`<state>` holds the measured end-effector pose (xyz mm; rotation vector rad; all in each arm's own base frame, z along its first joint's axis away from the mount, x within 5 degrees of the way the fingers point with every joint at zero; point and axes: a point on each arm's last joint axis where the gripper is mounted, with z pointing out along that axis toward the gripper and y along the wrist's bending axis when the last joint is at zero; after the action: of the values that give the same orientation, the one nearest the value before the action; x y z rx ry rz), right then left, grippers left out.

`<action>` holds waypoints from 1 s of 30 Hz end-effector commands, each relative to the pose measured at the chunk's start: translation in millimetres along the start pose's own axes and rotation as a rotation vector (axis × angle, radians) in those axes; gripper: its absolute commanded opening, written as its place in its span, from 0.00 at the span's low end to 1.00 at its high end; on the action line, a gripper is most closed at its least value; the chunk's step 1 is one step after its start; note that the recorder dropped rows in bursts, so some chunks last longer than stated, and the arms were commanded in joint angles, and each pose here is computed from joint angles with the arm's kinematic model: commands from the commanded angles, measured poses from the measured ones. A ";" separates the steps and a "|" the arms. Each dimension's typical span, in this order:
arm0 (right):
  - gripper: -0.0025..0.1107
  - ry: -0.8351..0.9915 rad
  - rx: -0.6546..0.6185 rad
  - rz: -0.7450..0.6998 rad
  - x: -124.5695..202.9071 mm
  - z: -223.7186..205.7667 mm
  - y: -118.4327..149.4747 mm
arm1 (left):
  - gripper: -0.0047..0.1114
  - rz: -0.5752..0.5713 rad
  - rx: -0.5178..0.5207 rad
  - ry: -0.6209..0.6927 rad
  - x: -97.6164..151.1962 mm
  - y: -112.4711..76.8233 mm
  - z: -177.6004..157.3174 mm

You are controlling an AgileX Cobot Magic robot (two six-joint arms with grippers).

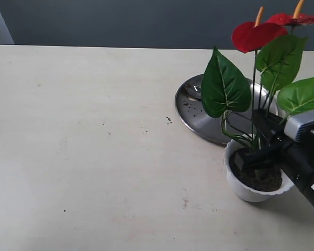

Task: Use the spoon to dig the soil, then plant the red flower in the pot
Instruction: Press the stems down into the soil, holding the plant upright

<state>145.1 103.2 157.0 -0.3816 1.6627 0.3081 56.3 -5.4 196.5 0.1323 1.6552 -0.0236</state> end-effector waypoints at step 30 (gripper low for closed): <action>0.02 0.002 -0.012 -0.026 -0.7 1.0 1.0 | 0.04 0.001 0.006 -0.014 -1.8 -0.3 -0.5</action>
<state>144.8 103.2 156.2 -0.3987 1.6729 0.2969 56.3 -5.4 196.5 0.1323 1.6552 -0.0236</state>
